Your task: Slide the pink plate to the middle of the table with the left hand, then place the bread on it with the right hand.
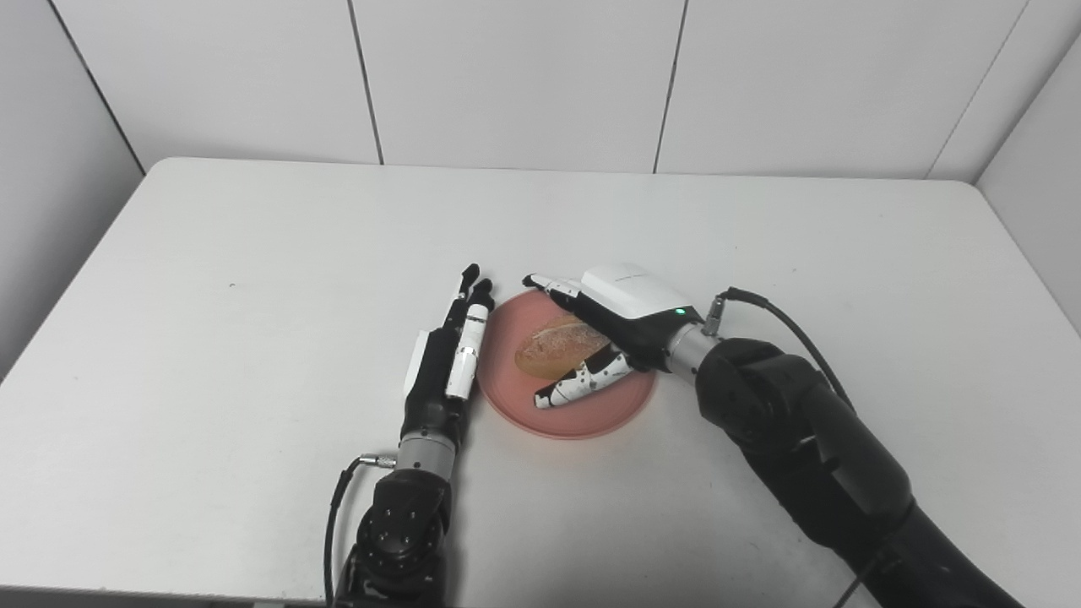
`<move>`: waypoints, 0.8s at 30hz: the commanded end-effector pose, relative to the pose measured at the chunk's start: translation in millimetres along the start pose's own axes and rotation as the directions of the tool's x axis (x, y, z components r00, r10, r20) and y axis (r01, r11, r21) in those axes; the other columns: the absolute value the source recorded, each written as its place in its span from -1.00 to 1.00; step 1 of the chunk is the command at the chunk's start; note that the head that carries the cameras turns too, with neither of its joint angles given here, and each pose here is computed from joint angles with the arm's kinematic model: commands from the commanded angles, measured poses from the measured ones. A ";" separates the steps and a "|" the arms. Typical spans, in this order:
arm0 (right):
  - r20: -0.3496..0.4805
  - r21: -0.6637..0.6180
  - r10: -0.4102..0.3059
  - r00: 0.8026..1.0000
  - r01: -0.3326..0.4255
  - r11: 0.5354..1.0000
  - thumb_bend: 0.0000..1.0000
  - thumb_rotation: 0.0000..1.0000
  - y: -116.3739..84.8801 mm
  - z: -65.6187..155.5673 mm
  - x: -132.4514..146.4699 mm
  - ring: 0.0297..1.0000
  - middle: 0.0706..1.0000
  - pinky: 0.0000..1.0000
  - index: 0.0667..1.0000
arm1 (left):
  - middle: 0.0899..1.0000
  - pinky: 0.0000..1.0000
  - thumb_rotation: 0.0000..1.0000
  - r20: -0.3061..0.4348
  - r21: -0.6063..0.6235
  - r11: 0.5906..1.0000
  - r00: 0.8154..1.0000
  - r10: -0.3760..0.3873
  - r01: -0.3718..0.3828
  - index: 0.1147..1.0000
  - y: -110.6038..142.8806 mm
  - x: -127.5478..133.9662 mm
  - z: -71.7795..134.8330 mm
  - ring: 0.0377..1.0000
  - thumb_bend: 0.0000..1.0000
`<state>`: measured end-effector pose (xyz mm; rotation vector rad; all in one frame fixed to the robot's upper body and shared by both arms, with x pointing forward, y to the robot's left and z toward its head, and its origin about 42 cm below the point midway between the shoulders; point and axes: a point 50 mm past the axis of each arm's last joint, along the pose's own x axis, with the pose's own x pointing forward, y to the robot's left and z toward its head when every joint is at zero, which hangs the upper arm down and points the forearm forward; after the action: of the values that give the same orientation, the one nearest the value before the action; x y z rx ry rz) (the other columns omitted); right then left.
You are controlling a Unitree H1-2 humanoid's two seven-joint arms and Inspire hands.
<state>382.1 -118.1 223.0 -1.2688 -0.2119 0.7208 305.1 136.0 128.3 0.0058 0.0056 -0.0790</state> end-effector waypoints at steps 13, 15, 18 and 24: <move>0.063 0.094 -0.368 0.928 0.361 0.928 1.00 0.45 -33.0 -5.5 -31.4 0.85 0.90 0.67 0.95 | 0.92 0.89 1.00 0.057 -0.008 1.000 0.998 -0.011 0.011 0.91 -4.8 7.3 12.4 0.90 -0.21; 0.043 0.166 -0.446 0.894 0.434 0.885 0.98 0.47 -33.9 -6.2 -42.7 0.83 0.92 0.61 0.96 | 0.93 0.89 1.00 0.059 -0.009 1.000 0.998 -0.009 0.010 0.91 -5.0 6.9 12.9 0.90 -0.21; -0.025 0.282 -0.552 0.833 0.536 0.796 0.88 0.51 -30.5 -7.7 -63.2 0.84 0.94 0.61 0.97 | 0.91 0.87 1.00 0.066 -0.003 1.000 0.998 0.001 -0.001 0.90 -5.6 5.5 13.2 0.89 -0.22; -0.209 0.403 -0.621 0.755 0.645 0.649 0.52 0.98 4.1 -18.1 -93.4 0.85 0.93 0.68 0.97 | 0.90 0.91 1.00 0.072 0.000 1.000 0.997 0.008 -0.008 0.90 -5.5 2.4 14.0 0.91 -0.20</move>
<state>320.4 -184.8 225.4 -0.7113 -0.3479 0.1480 304.4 135.7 127.8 0.0132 0.0040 -0.0768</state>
